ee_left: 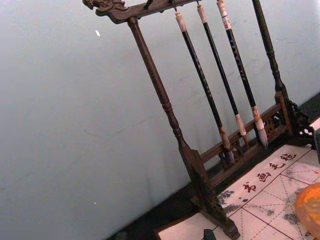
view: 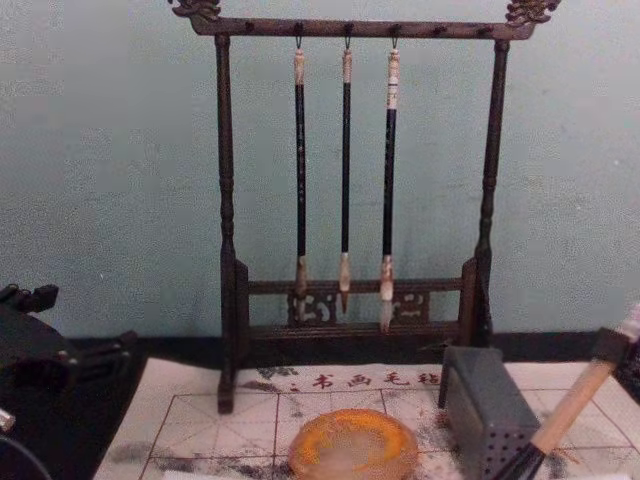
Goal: Pick up the brush from the inkstone, write on the paper, then place the brush back to its original position.
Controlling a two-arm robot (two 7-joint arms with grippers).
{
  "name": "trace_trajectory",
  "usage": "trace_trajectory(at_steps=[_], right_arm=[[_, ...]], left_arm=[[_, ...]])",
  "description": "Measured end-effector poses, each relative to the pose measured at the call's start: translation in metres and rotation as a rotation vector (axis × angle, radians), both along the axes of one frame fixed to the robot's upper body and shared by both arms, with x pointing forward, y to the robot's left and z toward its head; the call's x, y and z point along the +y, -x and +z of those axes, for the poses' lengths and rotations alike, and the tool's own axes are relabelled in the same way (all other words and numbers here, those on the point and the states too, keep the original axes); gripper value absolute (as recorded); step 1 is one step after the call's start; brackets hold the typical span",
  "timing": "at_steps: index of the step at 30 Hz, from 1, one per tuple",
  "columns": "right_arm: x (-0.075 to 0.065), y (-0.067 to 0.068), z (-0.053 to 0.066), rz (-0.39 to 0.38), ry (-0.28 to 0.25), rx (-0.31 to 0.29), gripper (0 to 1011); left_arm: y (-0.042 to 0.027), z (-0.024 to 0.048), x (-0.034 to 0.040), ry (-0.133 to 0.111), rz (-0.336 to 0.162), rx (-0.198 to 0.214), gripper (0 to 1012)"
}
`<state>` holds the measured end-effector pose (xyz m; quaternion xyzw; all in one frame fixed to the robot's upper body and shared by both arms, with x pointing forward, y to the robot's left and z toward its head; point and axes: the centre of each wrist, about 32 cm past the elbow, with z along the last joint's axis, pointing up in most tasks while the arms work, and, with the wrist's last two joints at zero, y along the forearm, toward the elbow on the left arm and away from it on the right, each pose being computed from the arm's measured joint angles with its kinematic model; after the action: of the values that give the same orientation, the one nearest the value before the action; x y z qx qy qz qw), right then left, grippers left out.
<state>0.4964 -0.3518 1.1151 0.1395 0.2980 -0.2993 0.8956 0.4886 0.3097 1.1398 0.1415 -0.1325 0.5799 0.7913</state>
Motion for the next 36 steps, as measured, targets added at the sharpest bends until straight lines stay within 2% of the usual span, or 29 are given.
trace_trajectory(at_steps=[19, 29, 36], right_arm=[[-0.0071, 0.0013, 0.0019, -0.03, -0.005, -0.004, 187], [-0.0055, 0.0018, 0.0055, -0.054, -0.083, -0.011, 187], [-0.0022, 0.0013, 0.0053, -0.068, -0.097, -0.012, 187]], left_arm=[[0.0, 0.0, 0.0, 0.0, 0.0, 0.0, 1001], [0.0, 0.0, 0.0, 0.0, 0.0, 0.0, 1001], [0.0, 0.0, 0.0, 0.0, 0.0, 0.0, 1001]])
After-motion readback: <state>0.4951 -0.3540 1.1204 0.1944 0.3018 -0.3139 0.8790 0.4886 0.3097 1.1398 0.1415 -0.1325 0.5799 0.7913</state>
